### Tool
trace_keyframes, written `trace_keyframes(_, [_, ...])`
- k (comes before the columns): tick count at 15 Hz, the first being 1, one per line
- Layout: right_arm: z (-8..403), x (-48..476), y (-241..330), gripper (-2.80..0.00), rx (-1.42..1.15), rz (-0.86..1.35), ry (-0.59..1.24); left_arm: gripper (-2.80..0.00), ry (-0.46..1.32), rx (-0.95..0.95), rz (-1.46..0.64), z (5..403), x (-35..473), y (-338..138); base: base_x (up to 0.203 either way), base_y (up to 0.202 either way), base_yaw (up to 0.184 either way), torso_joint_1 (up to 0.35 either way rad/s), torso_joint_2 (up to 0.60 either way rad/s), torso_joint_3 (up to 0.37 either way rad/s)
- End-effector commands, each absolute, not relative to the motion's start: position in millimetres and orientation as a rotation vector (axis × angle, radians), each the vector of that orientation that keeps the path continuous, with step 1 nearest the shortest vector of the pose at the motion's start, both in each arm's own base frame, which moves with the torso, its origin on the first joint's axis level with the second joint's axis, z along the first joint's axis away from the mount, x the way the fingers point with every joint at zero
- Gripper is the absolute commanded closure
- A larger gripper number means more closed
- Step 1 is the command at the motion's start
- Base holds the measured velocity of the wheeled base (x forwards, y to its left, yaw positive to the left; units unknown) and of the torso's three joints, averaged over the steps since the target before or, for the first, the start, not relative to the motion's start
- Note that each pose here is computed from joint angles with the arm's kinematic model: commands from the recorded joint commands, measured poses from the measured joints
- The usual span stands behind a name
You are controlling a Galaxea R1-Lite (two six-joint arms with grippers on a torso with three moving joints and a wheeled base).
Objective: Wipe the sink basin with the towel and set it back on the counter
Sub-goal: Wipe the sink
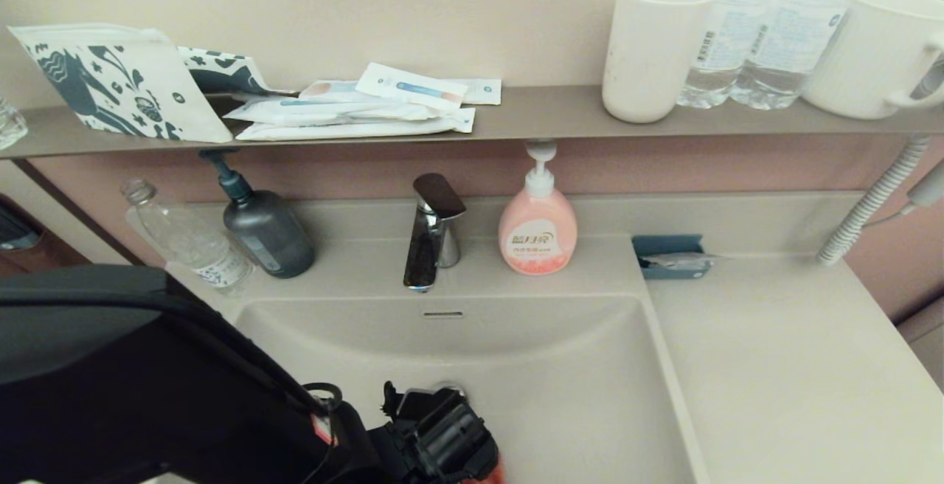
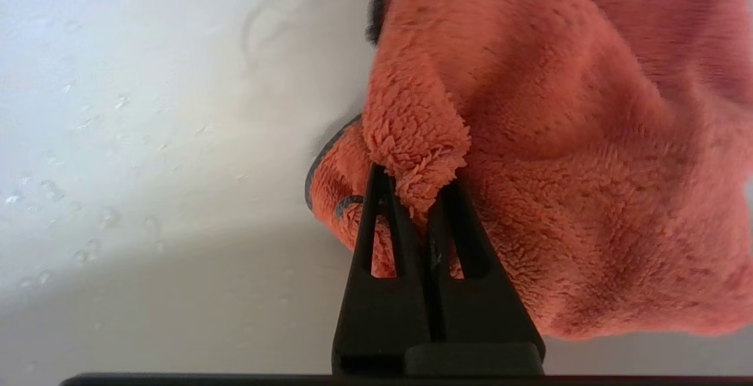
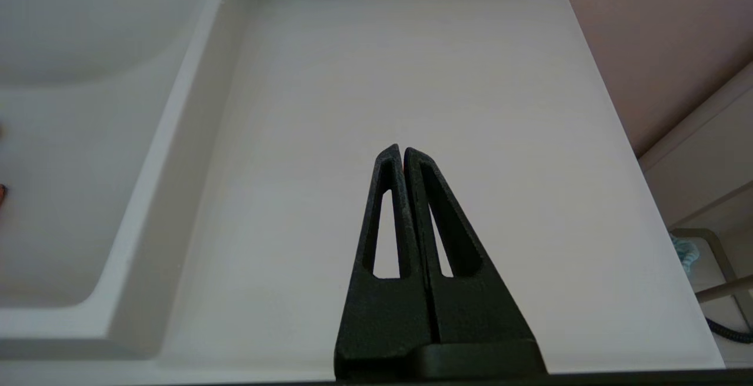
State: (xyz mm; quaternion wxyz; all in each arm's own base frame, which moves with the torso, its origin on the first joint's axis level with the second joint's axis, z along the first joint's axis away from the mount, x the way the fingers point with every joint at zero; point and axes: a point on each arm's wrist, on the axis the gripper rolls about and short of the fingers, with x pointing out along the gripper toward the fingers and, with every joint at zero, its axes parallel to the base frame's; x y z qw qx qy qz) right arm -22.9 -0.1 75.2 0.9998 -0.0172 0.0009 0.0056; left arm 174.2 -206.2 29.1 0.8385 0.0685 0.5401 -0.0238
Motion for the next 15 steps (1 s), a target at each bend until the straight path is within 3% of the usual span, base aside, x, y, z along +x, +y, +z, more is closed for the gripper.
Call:
trace_keyframes(1, [75.2, -22.8, -0.1, 0.0, -0.035, 0.012, 0.003, 0.0, 1.135, 0.128, -0.036, 32.1, 174.7, -201.0, 0.0, 0.0, 0.0, 0.0, 0.0, 0.0])
trace_keyframes(15, [75.2, -22.8, -0.1, 0.0, -0.035, 0.013, 0.003, 0.0, 1.151, 0.169, 0.058, 16.1, 187.3, -124.7, 0.0, 0.0, 0.0, 0.0, 0.0, 0.0])
